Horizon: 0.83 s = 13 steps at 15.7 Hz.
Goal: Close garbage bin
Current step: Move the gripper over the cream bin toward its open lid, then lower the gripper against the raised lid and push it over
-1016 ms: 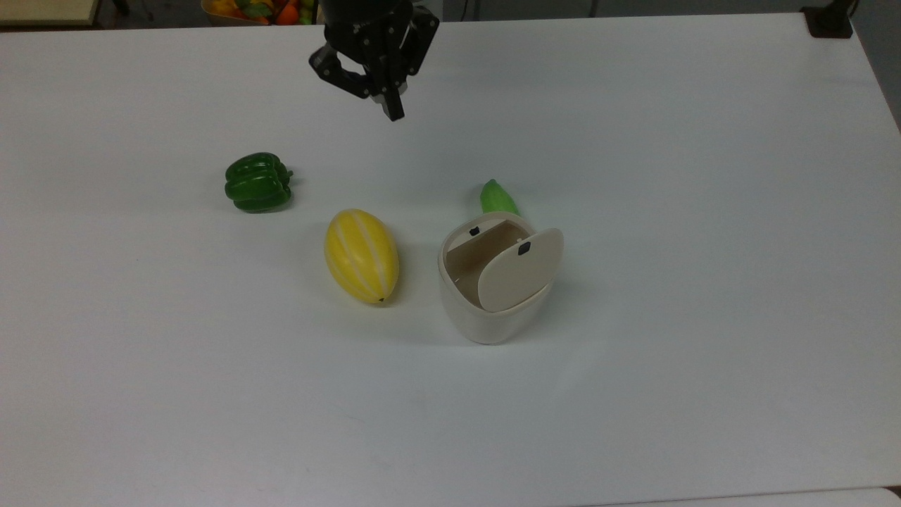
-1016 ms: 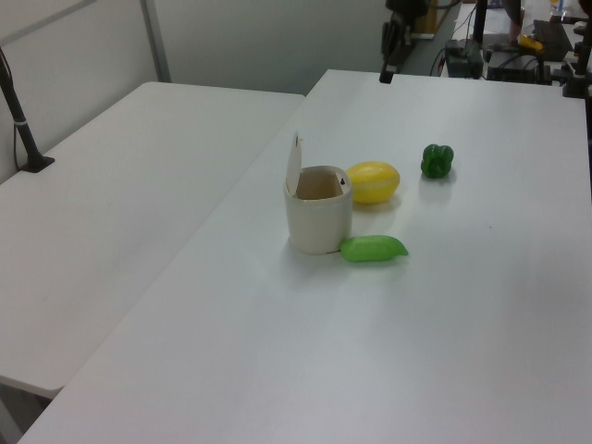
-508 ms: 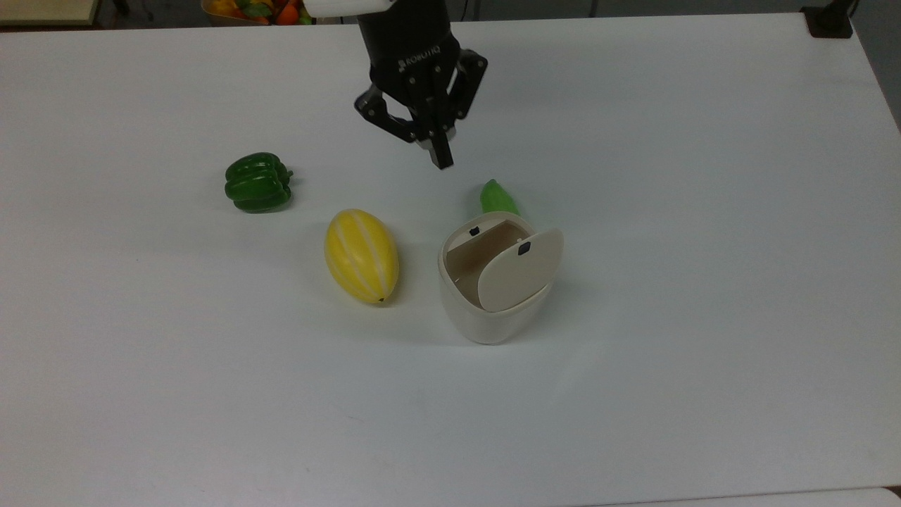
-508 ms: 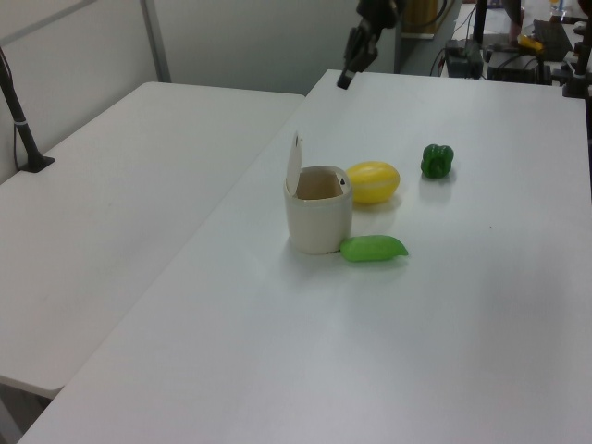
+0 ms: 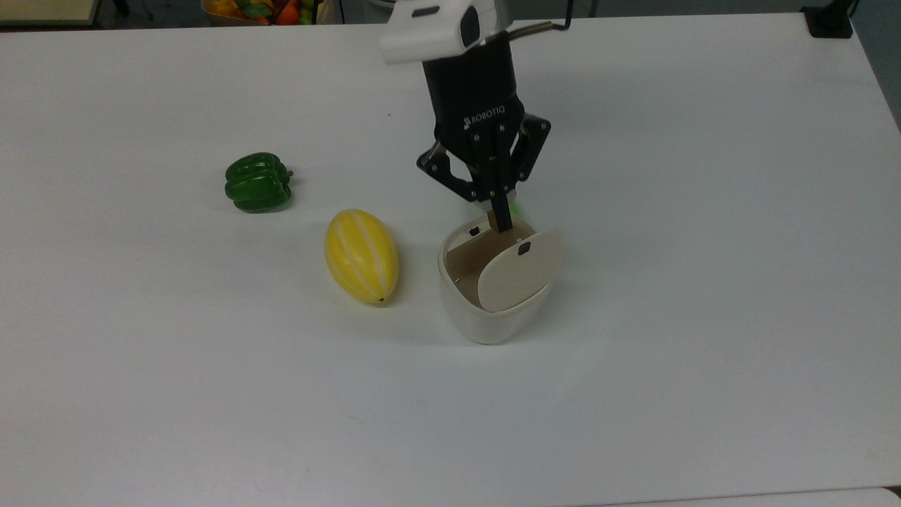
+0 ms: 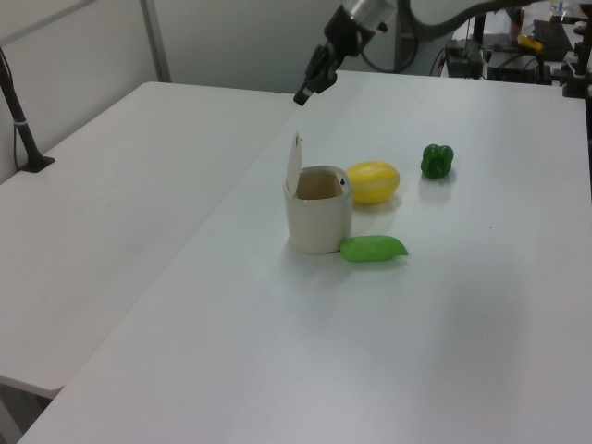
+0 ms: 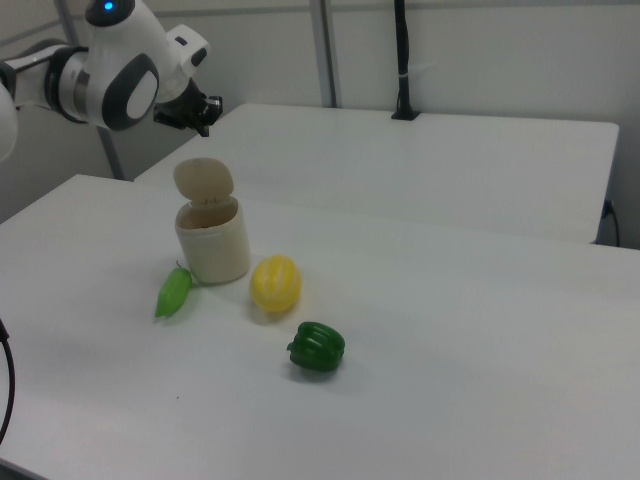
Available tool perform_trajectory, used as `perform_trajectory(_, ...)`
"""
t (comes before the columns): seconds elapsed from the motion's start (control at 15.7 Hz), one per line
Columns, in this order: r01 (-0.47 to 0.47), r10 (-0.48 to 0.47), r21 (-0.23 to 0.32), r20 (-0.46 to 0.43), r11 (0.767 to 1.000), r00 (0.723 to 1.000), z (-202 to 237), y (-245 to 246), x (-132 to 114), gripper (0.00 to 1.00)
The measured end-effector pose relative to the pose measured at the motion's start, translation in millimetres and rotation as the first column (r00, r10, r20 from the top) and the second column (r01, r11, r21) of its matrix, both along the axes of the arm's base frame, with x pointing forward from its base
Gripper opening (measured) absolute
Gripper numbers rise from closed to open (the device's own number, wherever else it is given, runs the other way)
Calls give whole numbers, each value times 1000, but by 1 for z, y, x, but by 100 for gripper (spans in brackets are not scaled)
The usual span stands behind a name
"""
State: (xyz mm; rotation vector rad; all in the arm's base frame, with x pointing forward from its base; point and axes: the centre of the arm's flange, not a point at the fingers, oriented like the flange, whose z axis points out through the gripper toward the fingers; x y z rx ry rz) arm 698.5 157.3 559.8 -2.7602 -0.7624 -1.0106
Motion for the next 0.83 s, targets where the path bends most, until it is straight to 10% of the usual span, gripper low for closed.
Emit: perform_trajectory(0.83, 24, -24, 13, -9, 1000, 1000, -42, 22, 20, 1)
